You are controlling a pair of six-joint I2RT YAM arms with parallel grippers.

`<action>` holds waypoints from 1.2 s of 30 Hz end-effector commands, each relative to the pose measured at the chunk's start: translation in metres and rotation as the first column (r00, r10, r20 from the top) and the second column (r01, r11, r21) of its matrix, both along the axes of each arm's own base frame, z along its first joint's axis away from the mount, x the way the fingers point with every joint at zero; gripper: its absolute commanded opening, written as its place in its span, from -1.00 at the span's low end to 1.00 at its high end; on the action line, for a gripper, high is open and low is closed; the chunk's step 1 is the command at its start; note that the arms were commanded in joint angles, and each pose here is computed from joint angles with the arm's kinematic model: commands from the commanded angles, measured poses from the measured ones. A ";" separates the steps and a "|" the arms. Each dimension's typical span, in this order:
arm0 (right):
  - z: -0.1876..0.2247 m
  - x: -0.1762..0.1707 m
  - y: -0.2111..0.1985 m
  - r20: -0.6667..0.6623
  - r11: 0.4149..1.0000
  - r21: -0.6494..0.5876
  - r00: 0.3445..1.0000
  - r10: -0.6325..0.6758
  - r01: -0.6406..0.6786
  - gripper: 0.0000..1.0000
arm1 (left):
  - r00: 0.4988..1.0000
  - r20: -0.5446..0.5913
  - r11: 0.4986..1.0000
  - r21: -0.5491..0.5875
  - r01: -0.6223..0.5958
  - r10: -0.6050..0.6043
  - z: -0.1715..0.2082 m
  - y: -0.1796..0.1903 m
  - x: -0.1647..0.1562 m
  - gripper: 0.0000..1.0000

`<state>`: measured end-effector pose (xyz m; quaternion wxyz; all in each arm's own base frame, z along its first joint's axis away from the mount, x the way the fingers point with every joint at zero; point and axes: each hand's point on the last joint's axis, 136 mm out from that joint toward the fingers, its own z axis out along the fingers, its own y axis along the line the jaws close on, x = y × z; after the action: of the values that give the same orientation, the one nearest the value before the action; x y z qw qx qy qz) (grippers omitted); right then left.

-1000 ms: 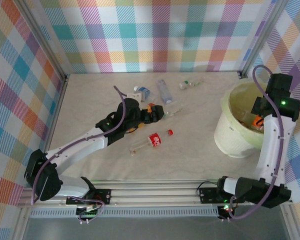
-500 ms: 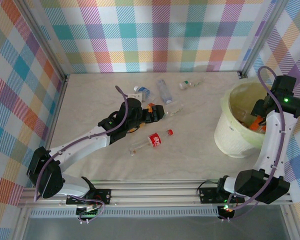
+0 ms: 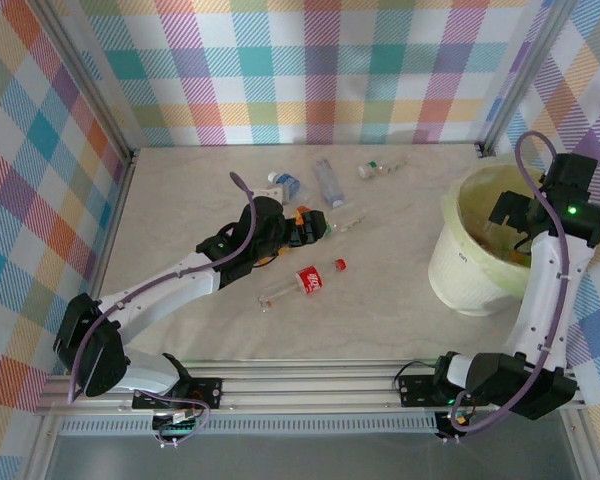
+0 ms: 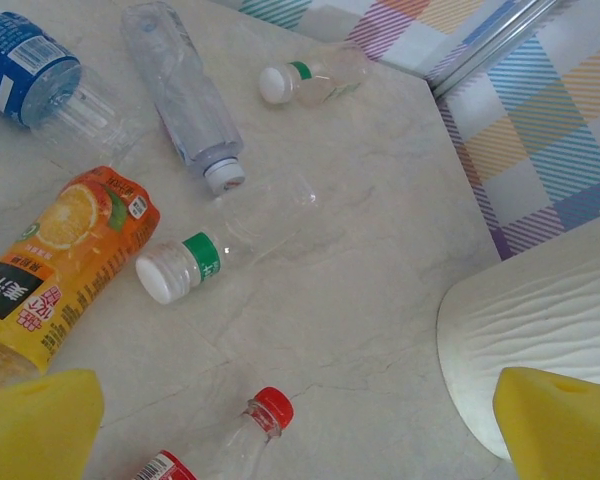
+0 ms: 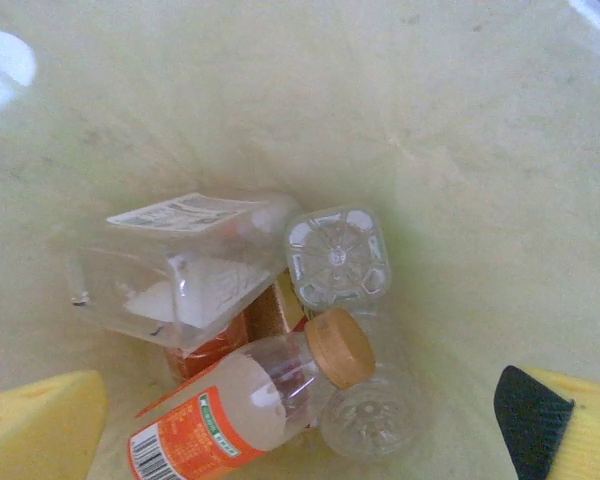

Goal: Put the plastic bottles in the bin

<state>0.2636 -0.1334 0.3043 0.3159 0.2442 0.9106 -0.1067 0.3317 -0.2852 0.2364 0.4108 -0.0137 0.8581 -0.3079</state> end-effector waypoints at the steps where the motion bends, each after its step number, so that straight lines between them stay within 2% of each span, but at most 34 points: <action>1: 0.023 0.002 0.014 0.139 0.999 0.032 0.990 0.024 -0.029 0.99 | 0.999 -0.006 0.999 0.005 -0.037 0.037 0.001 0.007 0.004 1.00; 7: 0.063 0.004 0.063 0.374 0.970 0.151 0.919 0.122 -0.190 0.99 | 0.998 -0.037 0.998 0.018 -0.059 0.060 -0.008 0.009 0.006 1.00; 10: 0.082 0.005 0.091 0.483 0.934 0.199 0.858 0.172 -0.298 0.99 | 0.995 -0.064 0.996 0.036 -0.079 0.082 -0.015 0.012 0.005 1.00; 13: 0.098 0.006 0.122 0.574 0.868 0.250 0.788 0.224 -0.429 0.99 | 0.992 -0.081 0.994 0.061 -0.095 0.100 -0.020 0.018 0.003 1.00; 16: 0.114 0.003 0.154 0.662 0.777 0.261 0.692 0.289 -0.573 0.99 | 0.985 -0.103 0.986 0.106 -0.126 0.137 -0.026 0.029 0.000 1.00; 20: 0.127 -0.002 0.199 0.747 0.625 0.233 0.549 0.375 -0.745 0.99 | 0.947 -0.153 0.945 0.212 -0.248 0.283 -0.043 0.066 -0.006 1.00; 26: 0.116 -0.005 0.267 0.763 0.413 0.148 0.369 0.530 -0.899 0.99 | 0.825 -0.204 0.846 0.211 -0.489 0.527 -0.059 0.124 -0.014 1.00; 28: 0.105 -0.006 0.295 0.749 0.329 0.134 0.313 0.584 -0.935 0.99 | 0.779 -0.226 0.810 0.211 -0.547 0.585 -0.066 0.143 -0.019 1.00; 31: 0.082 -0.009 0.332 0.693 0.236 0.096 0.235 0.682 -0.967 0.99 | 0.746 -0.244 0.785 0.219 -0.580 0.619 -0.070 0.160 -0.024 1.00; 36: 0.019 -0.014 0.394 0.503 0.081 0.009 0.075 0.861 -0.997 0.99 | 0.701 -0.249 0.744 0.257 -0.617 0.668 -0.070 0.188 -0.032 1.00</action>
<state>0.2471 0.2381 0.3507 0.4106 -0.2619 0.7758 0.4011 0.3116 -0.1209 0.1689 0.3509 -0.3043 0.8799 -0.1004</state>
